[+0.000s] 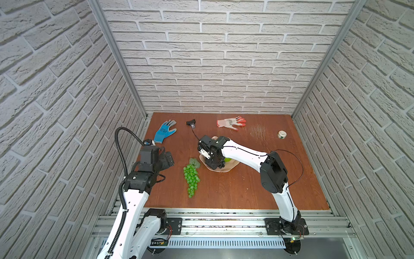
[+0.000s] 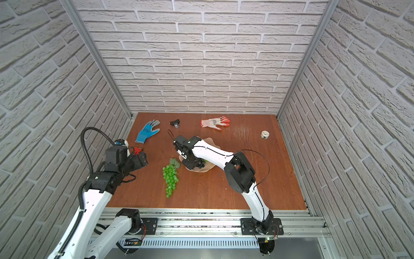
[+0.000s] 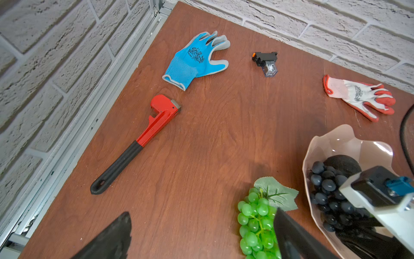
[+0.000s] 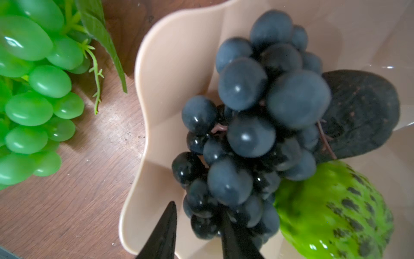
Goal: Arrange fruit in a fruit bowl
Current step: Adjust the fruits in the fruit bowl.
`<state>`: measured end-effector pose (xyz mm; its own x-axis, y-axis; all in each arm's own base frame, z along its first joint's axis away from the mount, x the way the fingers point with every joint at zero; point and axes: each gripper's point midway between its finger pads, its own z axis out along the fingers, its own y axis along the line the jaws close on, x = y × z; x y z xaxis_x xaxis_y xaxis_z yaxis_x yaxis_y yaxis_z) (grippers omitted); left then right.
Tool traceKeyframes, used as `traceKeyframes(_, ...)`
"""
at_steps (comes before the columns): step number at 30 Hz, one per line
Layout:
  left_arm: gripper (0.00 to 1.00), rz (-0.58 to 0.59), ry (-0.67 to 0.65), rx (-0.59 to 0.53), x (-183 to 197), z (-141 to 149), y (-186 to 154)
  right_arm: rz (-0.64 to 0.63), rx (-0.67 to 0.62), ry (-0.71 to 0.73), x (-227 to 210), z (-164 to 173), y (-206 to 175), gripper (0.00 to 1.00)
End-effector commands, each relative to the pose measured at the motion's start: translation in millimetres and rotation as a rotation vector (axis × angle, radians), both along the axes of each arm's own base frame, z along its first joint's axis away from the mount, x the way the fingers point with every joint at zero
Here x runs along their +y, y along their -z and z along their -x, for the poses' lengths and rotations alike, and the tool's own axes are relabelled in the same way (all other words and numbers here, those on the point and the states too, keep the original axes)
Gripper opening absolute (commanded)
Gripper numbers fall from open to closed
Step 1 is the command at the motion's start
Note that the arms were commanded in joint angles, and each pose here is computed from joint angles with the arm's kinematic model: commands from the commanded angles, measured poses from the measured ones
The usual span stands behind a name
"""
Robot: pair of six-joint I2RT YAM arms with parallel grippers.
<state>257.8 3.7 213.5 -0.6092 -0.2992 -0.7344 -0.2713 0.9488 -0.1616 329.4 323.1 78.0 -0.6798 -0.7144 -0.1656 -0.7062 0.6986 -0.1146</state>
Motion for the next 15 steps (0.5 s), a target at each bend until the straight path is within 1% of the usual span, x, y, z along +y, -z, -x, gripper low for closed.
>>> traceKeyframes(1, 0.98, -0.016, -0.014, 0.0, 4.6, 1.0, -9.2, -0.044, -0.047, 0.011, 3.5, -8.6, -24.1, 0.37)
traceKeyframes(6, 0.98, 0.007, 0.005, 0.08, -1.3, 1.1, -3.4, -0.097, -0.068, 0.014, 5.4, -5.0, -51.9, 0.43)
traceKeyframes(10, 0.98, 0.059, 0.038, 0.192, -13.4, -0.2, 6.3, -0.141, -0.066, 0.026, 6.0, 1.5, -67.7, 0.46)
traceKeyframes(15, 0.9, 0.168, 0.123, 0.281, -39.0, -5.0, 20.4, -0.192, -0.078, 0.041, 7.3, 6.3, -76.2, 0.48)
